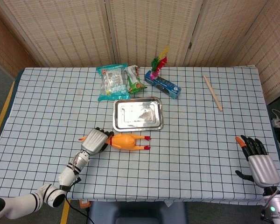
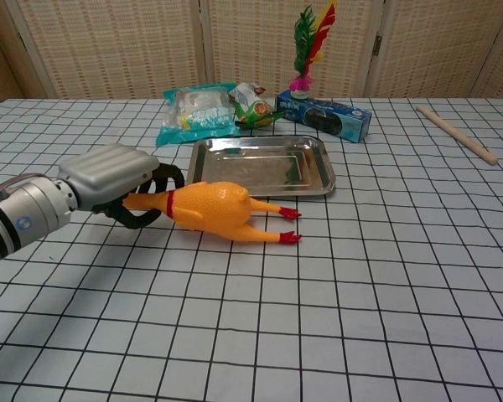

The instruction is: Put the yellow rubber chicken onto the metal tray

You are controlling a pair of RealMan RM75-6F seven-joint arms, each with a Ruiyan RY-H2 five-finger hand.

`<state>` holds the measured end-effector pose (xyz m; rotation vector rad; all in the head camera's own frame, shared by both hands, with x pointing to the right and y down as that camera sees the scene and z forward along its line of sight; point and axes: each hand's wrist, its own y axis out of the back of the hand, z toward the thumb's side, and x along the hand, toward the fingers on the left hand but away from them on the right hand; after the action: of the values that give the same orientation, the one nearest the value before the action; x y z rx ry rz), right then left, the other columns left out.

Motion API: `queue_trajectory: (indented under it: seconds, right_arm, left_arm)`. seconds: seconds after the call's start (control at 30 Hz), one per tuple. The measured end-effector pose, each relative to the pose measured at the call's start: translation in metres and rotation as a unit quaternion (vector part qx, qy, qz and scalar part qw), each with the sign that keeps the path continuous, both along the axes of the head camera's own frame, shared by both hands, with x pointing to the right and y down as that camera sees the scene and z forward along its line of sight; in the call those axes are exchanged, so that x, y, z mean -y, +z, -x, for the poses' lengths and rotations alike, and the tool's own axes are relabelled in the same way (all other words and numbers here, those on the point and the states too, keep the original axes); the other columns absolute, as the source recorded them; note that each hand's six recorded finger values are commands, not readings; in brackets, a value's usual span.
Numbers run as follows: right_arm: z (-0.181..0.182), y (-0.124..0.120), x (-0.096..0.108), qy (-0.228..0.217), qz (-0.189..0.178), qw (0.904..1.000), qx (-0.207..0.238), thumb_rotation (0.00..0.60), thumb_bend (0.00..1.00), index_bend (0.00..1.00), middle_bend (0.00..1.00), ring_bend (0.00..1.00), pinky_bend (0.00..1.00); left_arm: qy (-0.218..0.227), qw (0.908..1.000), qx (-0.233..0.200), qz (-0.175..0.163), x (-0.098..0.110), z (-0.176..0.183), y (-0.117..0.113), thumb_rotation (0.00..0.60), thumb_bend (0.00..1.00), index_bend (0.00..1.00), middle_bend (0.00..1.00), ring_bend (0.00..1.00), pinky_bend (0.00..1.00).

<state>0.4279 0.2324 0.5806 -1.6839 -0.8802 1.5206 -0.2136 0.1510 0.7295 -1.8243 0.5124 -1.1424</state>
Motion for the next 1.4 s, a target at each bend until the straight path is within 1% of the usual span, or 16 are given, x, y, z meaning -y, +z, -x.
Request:
queue_trajectory:
  seconds: [0.1,0.23,0.3,0.4,0.43,0.57,0.67,0.8,1.0,1.13,1.37,1.4]
  right_arm:
    - [0.006,-0.001,-0.001,-0.007,0.002,0.9999,0.016,0.600,0.08,0.00,0.00,0.00,0.00]
    - [0.025,-0.005,0.004,-0.031,0.005,0.9978,0.059,0.600,0.08,0.00,0.00,0.00,0.00]
    - [0.039,-0.009,0.014,-0.047,0.008,0.9950,0.088,0.600,0.08,0.00,0.00,0.00,0.00]
    - [0.067,-0.014,0.031,-0.073,0.016,0.9900,0.119,0.600,0.08,0.00,0.00,0.00,0.00]
    - [0.073,-0.015,0.034,-0.078,0.019,0.9889,0.125,0.600,0.08,0.00,0.00,0.00,0.00]
    - [0.115,-0.017,0.052,-0.109,0.051,0.9796,0.161,0.600,0.08,0.00,0.00,0.00,0.00]
    - [0.154,-0.015,0.064,-0.131,0.087,0.9697,0.187,0.600,0.08,0.00,0.00,0.00,0.00]
    - [0.188,-0.011,0.078,-0.130,0.122,0.9611,0.210,0.600,0.08,0.00,0.00,0.00,0.00]
    - [0.241,0.001,0.093,-0.119,0.170,0.9470,0.245,0.600,0.08,0.00,0.00,0.00,0.00]
    - [0.277,0.011,0.095,-0.118,0.193,0.9392,0.258,0.600,0.08,0.00,0.00,0.00,0.00]
    - [0.337,0.032,0.089,-0.109,0.239,0.9227,0.282,0.600,0.09,0.00,0.00,0.00,0.00]
    - [0.343,0.034,0.090,-0.109,0.240,0.9220,0.284,0.600,0.10,0.01,0.01,0.00,0.02]
  left_arm:
    - [-0.007,0.9997,-0.021,-0.013,-0.002,0.001,-0.008,0.600,0.77,0.77,0.74,0.56,0.55]
    - [-0.005,0.9992,-0.037,-0.012,-0.006,-0.001,-0.017,0.600,0.77,0.78,0.74,0.57,0.58]
    - [-0.005,0.9986,-0.050,-0.012,-0.008,-0.005,-0.025,0.600,0.77,0.78,0.74,0.57,0.59]
    - [-0.001,0.9975,-0.068,-0.017,-0.012,-0.011,-0.038,0.600,0.77,0.78,0.75,0.57,0.59]
    - [0.000,0.9972,-0.072,-0.020,-0.013,-0.013,-0.042,0.600,0.77,0.78,0.75,0.57,0.60]
    - [0.001,0.9956,-0.091,-0.020,-0.016,-0.022,-0.056,0.600,0.77,0.78,0.75,0.58,0.60]
    - [-0.002,0.9942,-0.107,-0.016,-0.018,-0.026,-0.068,0.600,0.77,0.78,0.75,0.58,0.60]
    - [-0.005,0.9928,-0.119,-0.015,-0.017,-0.030,-0.084,0.600,0.76,0.79,0.75,0.58,0.60]
    - [-0.006,0.9926,-0.119,-0.019,-0.016,-0.032,-0.096,0.600,0.76,0.79,0.75,0.58,0.60]
    - [-0.010,0.9922,-0.122,-0.022,-0.014,-0.031,-0.102,0.600,0.76,0.79,0.75,0.58,0.60]
    - [-0.022,0.9912,-0.129,-0.022,-0.011,-0.027,-0.108,0.600,0.76,0.79,0.76,0.58,0.60]
    - [-0.024,0.9909,-0.130,-0.023,-0.010,-0.026,-0.110,0.600,0.76,0.79,0.76,0.58,0.60]
